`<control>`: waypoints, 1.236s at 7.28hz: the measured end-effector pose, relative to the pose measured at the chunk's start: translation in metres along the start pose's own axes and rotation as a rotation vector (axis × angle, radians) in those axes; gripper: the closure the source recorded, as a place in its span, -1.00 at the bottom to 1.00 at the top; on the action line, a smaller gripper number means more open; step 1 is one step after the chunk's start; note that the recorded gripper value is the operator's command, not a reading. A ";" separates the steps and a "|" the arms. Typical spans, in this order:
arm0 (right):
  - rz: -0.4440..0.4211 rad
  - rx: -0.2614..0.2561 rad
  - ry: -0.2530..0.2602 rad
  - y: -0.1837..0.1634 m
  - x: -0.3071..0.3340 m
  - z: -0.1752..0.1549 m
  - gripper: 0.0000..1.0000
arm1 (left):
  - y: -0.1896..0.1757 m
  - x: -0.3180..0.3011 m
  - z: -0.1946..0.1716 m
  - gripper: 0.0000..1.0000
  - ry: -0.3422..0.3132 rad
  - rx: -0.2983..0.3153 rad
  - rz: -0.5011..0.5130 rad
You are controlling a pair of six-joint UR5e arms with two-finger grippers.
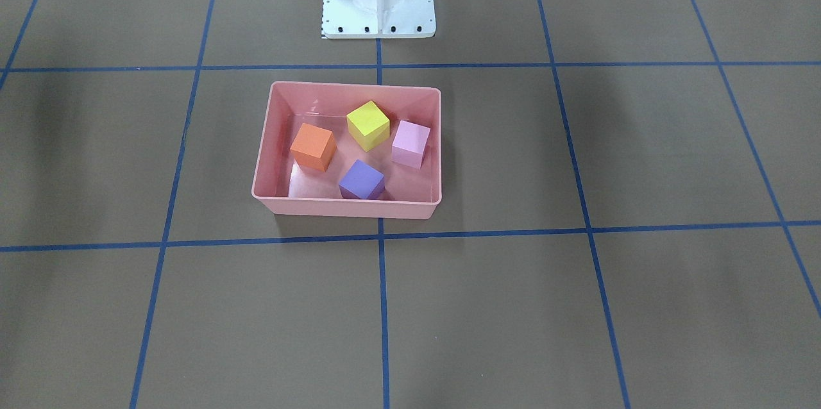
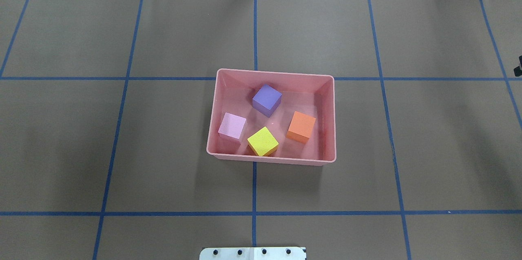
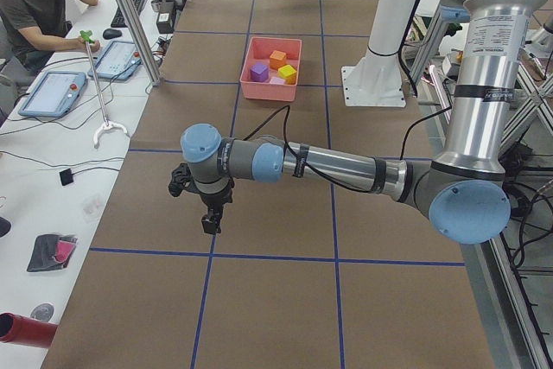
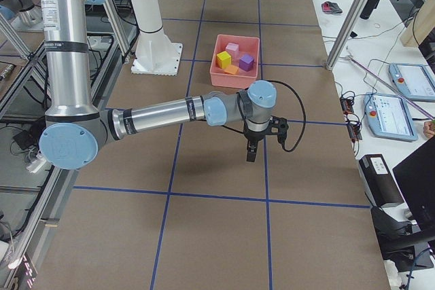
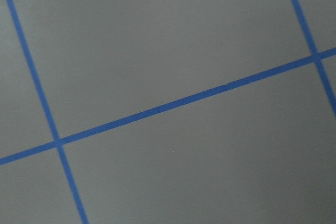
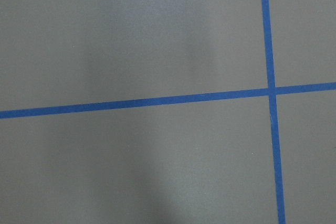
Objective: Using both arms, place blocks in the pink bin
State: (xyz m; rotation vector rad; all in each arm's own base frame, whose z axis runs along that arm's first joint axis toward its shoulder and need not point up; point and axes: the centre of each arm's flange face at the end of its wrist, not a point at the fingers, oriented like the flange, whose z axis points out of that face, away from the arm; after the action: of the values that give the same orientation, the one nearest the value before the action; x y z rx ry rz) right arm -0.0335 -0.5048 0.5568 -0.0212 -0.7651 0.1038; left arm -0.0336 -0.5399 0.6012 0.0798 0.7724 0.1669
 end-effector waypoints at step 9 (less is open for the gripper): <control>0.057 -0.023 0.015 0.012 0.061 0.009 -1.00 | 0.021 -0.044 -0.003 -0.99 -0.003 -0.004 -0.029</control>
State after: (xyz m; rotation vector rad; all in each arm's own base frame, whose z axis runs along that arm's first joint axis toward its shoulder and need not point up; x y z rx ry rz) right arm 0.0031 -0.4868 0.6051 -0.0654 -0.7509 0.1491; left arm -0.0692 -0.5274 0.6326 0.0648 0.7699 0.1405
